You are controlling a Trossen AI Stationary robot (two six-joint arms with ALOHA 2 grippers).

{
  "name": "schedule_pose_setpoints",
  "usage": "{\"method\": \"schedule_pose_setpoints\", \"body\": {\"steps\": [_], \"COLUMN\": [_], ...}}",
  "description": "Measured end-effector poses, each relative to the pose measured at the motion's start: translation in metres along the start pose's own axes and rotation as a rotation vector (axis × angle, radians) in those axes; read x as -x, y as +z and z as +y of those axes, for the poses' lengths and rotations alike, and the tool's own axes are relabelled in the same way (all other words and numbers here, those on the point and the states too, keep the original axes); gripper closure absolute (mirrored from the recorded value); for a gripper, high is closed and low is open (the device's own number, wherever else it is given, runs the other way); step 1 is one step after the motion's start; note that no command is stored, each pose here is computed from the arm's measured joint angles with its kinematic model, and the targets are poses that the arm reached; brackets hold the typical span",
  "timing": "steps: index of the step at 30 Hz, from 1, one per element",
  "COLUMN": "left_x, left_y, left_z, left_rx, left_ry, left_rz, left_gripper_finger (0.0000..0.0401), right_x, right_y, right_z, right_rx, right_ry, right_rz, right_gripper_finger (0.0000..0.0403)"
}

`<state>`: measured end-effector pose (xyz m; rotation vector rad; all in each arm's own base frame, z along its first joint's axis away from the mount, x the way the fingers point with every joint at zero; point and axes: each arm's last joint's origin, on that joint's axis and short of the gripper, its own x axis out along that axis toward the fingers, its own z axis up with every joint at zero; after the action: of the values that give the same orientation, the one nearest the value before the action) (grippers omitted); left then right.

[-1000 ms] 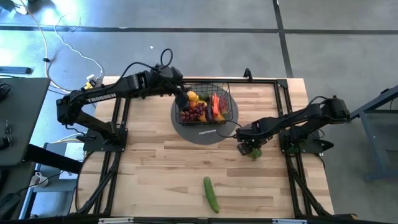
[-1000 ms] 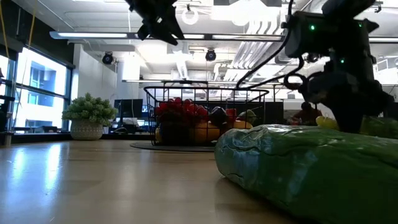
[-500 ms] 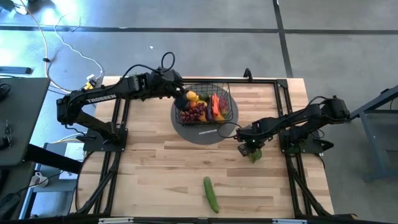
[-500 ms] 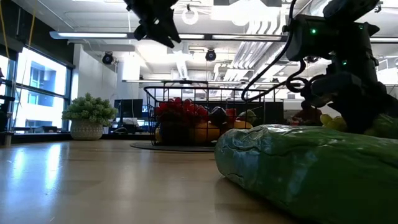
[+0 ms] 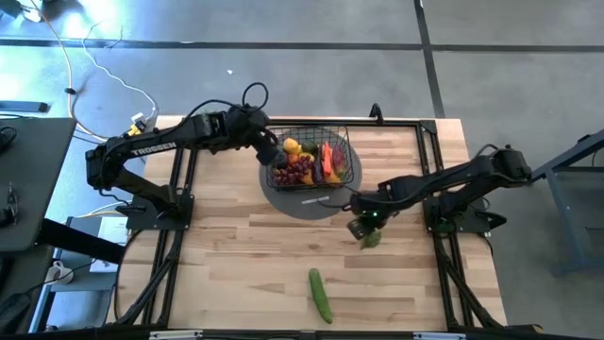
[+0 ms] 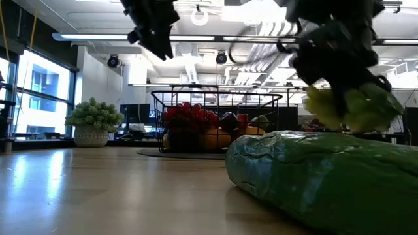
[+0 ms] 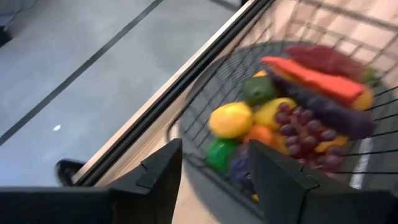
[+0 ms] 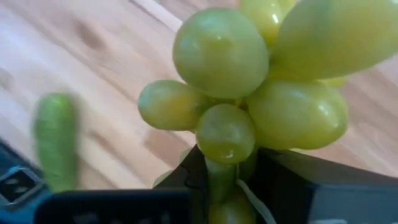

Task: Build produce basket
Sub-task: Put the green grapes into the black wire basket

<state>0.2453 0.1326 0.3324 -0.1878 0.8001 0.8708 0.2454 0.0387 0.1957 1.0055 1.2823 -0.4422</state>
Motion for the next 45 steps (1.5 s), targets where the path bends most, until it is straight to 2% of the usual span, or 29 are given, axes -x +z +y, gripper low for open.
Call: {"method": "schedule_pose_setpoints", "body": {"steps": [8,16,21,30,38,45], "left_x": [-0.009,-0.017,-0.020,-0.023,-0.025,-0.025], "left_y": [-0.002,-0.001,-0.001,-0.002,0.000,0.000], "left_z": [0.028,0.056,0.073,0.091,0.097,0.097], "left_rx": [0.051,-0.019,-0.065,-0.092,-0.067,-0.022], "left_ry": [0.085,0.108,0.142,0.182,0.136,0.123], "left_rz": [0.061,0.092,0.106,0.123,0.101,0.098], "left_gripper_finger": [0.0229,0.0229,0.0229,0.0229,0.0229,0.0229], "right_x": [0.035,0.076,0.096,0.120,0.120,0.088], "right_y": [0.017,0.048,0.074,0.109,0.144,0.171], "right_z": [0.031,0.055,0.060,0.053,0.057,0.054], "right_rx": [0.008,0.047,0.049,0.043,0.161,0.259], "right_ry": [0.093,0.266,0.377,0.404,0.428,0.382], "right_rz": [-0.153,-0.387,-0.600,-0.932,-1.167,-1.138], "right_gripper_finger": [0.0373,0.0375,0.0375,0.0375,0.0375,0.0375]}}
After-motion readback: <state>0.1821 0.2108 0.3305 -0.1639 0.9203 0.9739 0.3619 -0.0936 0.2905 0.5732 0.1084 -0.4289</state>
